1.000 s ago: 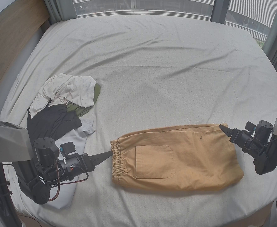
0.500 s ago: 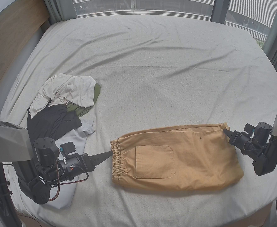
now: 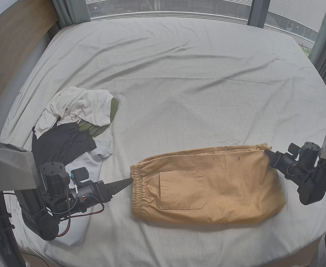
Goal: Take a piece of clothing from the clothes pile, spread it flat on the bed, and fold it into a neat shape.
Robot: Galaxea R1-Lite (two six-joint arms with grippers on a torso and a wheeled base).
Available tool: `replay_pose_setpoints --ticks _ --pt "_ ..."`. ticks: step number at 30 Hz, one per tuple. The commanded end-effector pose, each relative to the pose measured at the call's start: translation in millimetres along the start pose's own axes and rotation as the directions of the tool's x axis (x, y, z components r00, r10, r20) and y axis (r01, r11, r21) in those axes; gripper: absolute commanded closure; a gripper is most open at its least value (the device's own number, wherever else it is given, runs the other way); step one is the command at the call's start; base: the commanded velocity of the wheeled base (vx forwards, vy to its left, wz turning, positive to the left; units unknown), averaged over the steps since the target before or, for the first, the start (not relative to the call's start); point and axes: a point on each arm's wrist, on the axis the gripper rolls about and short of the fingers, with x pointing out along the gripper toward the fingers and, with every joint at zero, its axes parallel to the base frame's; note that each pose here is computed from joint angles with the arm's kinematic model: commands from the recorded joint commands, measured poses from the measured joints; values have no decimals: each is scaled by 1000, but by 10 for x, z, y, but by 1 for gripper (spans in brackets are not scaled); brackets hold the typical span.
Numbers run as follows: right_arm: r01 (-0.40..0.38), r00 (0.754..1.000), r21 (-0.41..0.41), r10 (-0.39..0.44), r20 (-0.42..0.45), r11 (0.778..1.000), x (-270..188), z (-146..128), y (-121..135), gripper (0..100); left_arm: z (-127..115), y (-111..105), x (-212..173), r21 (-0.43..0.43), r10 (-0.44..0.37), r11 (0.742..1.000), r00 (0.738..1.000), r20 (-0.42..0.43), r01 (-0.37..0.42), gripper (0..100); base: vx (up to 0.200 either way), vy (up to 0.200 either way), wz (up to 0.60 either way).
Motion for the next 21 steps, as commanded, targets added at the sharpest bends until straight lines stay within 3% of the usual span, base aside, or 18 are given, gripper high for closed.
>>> replay_pose_setpoints --ticks 1,10,21 --pt "-10 1000 -7 10 15 1000 36 30 13 100 -2 4 4 -1 0 1000 1000 0 0 0 0 0 0" --pt "-25 997 -29 27 76 999 148 157 21 100 -16 16 8 -4 4 1000 1000 -6 -4 0 0 0 0" --pt "-19 998 -22 20 61 1000 212 88 -39 100 -30 24 16 -6 6 1000 1000 -12 -6 0 0 0 0"
